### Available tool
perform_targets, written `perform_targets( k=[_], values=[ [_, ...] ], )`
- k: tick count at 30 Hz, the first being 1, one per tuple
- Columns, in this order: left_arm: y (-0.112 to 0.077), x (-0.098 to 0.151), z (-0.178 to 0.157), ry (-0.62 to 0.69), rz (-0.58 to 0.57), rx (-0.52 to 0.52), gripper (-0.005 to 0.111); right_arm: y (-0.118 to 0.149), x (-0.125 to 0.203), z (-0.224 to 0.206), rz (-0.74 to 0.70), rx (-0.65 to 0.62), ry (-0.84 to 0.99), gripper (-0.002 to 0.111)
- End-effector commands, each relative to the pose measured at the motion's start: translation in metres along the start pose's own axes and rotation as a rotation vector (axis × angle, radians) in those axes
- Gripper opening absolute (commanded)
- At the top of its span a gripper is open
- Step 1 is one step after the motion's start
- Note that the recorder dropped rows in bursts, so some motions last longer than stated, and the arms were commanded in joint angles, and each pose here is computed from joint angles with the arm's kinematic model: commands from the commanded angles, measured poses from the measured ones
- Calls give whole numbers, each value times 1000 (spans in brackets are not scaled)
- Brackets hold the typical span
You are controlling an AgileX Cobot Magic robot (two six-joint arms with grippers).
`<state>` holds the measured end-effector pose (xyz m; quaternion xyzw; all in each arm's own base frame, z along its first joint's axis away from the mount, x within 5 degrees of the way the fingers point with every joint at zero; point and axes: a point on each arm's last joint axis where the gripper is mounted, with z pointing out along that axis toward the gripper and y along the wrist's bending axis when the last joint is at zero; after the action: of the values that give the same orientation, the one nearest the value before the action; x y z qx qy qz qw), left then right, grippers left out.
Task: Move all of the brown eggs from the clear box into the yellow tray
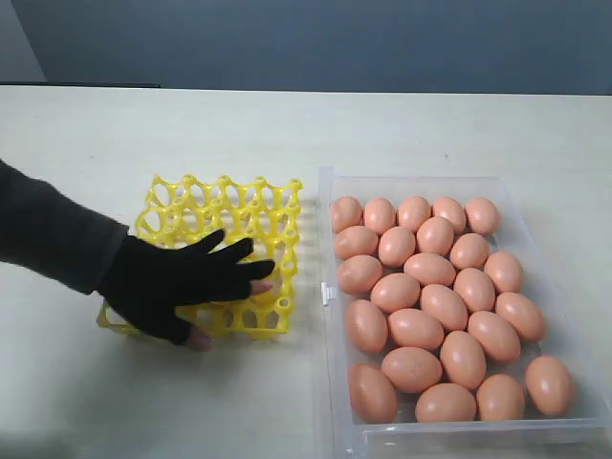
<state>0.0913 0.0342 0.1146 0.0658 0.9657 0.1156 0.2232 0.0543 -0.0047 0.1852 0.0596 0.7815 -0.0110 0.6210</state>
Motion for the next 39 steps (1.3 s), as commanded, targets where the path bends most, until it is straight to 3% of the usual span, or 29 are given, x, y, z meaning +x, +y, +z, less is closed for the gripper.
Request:
perform_targets(
  k=[1, 13, 16, 18, 21, 23, 25, 32, 39],
  values=[
    [0, -1, 0, -9, -9, -1, 0, 0, 0, 0, 1, 5, -11, -1],
    [0, -1, 0, -9, -9, -1, 0, 0, -1, 0, 27, -1, -21, -1],
    [0, -1, 0, -9, -9, -1, 0, 4, -10, -1, 302, -59, -107, -1],
    [0, -1, 0, -9, -9, -1, 0, 4, -20, -3, 636, -117, -204, -1],
    [0, -1, 0, -9, -9, -1, 0, -1, -29, -5, 1026, -163, -302, -1],
    [0, -1, 0, -9, -9, -1, 0, -4, -31, -6, 1166, -164, -344, -1],
    [0, -1, 0, -7, -9, -1, 0, -7, -32, -7, 1236, -160, -368, -1],
    [0, -1, 0, -7, -9, -1, 0, -22, -39, -13, 1276, -84, -561, -1],
    [0, -1, 0, -9, -9, -1, 0, -19, -38, -11, 1341, -123, -516, -1]
  ],
)
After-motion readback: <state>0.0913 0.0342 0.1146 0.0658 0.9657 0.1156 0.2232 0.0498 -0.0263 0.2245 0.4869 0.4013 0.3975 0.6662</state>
